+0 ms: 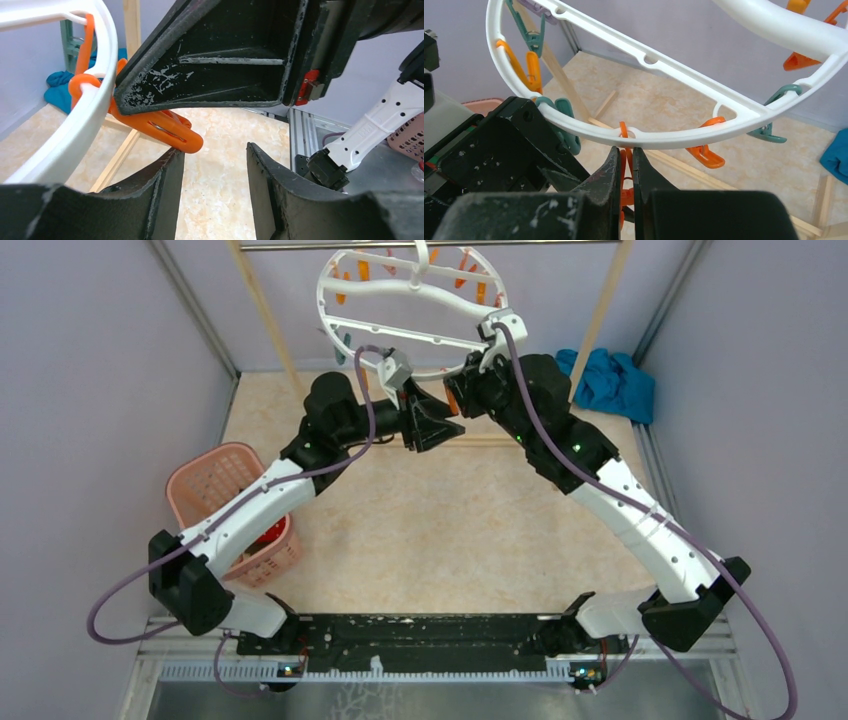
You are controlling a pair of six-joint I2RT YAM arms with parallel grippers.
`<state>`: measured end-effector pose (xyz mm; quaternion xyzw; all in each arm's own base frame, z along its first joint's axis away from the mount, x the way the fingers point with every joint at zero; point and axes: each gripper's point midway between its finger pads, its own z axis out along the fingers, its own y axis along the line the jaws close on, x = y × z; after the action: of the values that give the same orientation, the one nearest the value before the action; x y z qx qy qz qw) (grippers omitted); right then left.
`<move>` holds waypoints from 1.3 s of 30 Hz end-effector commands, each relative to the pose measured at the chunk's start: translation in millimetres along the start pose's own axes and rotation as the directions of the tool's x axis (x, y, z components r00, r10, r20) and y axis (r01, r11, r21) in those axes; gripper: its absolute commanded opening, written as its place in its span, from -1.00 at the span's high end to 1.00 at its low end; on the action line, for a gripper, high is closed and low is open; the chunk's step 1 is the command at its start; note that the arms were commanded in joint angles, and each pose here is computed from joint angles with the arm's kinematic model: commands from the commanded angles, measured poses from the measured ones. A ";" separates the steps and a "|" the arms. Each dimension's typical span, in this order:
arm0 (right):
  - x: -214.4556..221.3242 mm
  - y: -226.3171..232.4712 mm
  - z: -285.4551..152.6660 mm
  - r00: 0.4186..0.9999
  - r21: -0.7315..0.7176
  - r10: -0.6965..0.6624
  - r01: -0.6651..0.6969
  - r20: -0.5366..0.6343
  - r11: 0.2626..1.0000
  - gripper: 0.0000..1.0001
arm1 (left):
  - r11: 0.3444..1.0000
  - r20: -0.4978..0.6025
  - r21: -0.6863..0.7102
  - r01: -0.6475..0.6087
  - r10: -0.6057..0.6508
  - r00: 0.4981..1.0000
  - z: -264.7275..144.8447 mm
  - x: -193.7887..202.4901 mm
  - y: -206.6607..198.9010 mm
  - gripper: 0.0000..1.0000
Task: Clip the socks to the hanger
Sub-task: Open the clamp at the hanger.
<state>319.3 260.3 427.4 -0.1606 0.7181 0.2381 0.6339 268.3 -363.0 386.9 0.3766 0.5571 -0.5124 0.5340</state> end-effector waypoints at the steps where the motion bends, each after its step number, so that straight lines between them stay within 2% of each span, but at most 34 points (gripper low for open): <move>1: 2.2 0.7 -2.8 1.000 -0.012 0.003 -0.002 0.004 1.000 1.00 | 0.999 0.072 -0.015 -0.042 0.043 0.996 9.8 -21.5 1.2 -0.08; 15: 3.9 -2.6 -9.0 1.000 -0.004 0.002 -0.002 0.017 1.000 1.00 | 0.952 0.128 -0.299 0.066 -0.029 0.991 -10.3 -13.9 44.1 -0.18; 24: 9.4 0.9 -10.1 1.000 -0.026 0.012 -0.012 0.011 1.000 1.00 | 0.954 0.203 -0.259 0.150 -0.098 0.974 -3.4 -16.6 44.6 -0.18; 29: 9.7 1.8 -11.3 1.000 -0.032 0.015 -0.014 0.013 0.999 1.00 | 0.952 0.215 -0.232 0.202 -0.152 0.965 1.7 -5.1 45.5 -0.16; 39: 10.4 3.3 -13.1 1.000 -0.044 0.012 -0.012 0.016 0.999 1.00 | 0.932 0.285 -0.228 0.282 -0.214 0.935 -3.1 0.8 48.3 -0.06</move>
<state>319.8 253.4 414.2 -0.1504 0.7157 0.2354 0.6401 310.5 -355.9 367.2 0.1889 0.6060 -0.5268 0.5653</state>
